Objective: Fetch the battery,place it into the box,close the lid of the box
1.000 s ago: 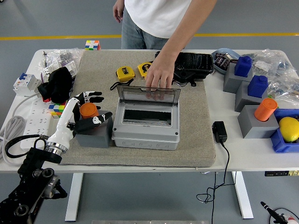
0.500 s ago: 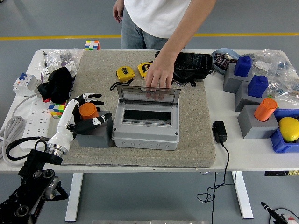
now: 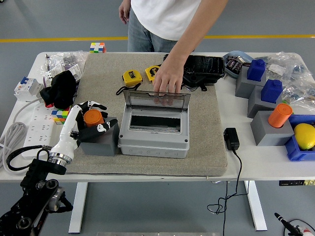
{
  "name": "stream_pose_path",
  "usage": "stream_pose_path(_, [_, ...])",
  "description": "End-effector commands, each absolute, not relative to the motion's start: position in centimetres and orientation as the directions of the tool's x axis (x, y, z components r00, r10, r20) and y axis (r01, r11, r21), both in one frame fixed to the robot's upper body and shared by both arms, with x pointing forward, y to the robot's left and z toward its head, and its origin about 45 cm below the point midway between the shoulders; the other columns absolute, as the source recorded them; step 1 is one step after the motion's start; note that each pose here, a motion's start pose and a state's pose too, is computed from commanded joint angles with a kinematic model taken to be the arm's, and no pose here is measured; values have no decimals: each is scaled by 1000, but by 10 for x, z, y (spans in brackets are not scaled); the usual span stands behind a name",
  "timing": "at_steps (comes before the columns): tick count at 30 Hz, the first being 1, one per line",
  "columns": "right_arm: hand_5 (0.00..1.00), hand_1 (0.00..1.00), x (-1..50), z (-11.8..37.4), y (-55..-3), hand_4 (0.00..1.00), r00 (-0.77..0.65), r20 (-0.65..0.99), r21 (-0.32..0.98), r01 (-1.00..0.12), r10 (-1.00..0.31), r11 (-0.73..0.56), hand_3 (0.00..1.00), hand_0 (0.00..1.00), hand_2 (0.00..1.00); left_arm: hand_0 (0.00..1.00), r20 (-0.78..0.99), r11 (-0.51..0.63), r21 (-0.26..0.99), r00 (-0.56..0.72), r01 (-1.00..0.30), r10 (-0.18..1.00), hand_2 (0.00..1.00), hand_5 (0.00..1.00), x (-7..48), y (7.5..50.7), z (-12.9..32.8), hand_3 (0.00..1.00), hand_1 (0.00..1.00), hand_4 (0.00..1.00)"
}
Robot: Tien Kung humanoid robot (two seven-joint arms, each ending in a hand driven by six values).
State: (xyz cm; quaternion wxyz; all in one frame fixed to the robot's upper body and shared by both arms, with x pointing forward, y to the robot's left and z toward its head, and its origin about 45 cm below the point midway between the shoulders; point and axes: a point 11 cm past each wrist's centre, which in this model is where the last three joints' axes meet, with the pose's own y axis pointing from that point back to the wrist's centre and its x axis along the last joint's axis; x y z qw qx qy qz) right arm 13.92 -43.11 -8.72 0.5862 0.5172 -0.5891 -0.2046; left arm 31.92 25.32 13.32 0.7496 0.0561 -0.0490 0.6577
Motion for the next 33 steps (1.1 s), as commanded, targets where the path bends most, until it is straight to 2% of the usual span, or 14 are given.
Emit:
stream_pose_path(2, [998, 865, 139, -87, -431, 998, 223, 479, 848, -369, -849, 382, 883, 891, 838, 274, 145, 132, 23, 133, -991, 980, 383, 124, 319, 252, 132, 423, 388, 998])
stream_pose_path(3, [998, 865, 139, -87, -431, 998, 223, 479, 848, -369, -849, 382, 883, 891, 839, 229, 145, 135, 25, 137, -991, 980, 346, 124, 318, 251, 131, 371, 348, 998])
stream_pose_path(8, [998, 865, 139, -87, -431, 998, 224, 480, 847, -368, -848, 383, 883, 891, 839, 229, 138, 117, 23, 119, -993, 983, 346, 124, 316, 250, 128, 371, 348, 998])
stream_pose_path(9, [998, 865, 138, -87, -431, 998, 224, 480, 847, -368, -848, 383, 882, 891, 839, 164, 138, 113, 22, 115, -993, 984, 249, 126, 316, 249, 128, 253, 209, 998])
stream_pose_path(14, [998, 865, 138, -87, -431, 998, 223, 481, 847, -368, -848, 384, 882, 891, 839, 164, 141, 108, 20, 110, -994, 984, 249, 126, 316, 249, 128, 253, 209, 998])
stream_pose_path(15, [998, 866, 138, -87, -431, 998, 223, 481, 847, -368, -848, 384, 882, 891, 839, 112, 144, 109, 20, 111, -994, 983, 196, 99, 316, 249, 128, 191, 150, 998])
stream_pose_path(20, [998, 866, 139, -87, -432, 998, 220, 483, 845, -369, -847, 386, 882, 891, 839, 112, 149, 100, 19, 102, -995, 984, 196, 99, 316, 248, 128, 191, 150, 998])
stream_pose_path(21, [998, 866, 140, -87, -432, 998, 220, 483, 845, -370, -847, 386, 882, 891, 838, 75, 150, 99, 17, 100, -995, 984, 156, 103, 316, 248, 128, 156, 105, 998])
stream_pose_path(32, [998, 867, 139, -87, -432, 998, 218, 483, 845, -370, -848, 386, 882, 892, 838, 62, 151, 85, 13, 86, -996, 985, 134, 94, 317, 247, 129, 131, 78, 996])
stream_pose_path(33, [998, 868, 139, -87, -432, 998, 217, 483, 845, -370, -848, 386, 882, 891, 838, 53, 151, 85, 13, 86, -996, 985, 115, 115, 317, 246, 129, 110, 66, 942])
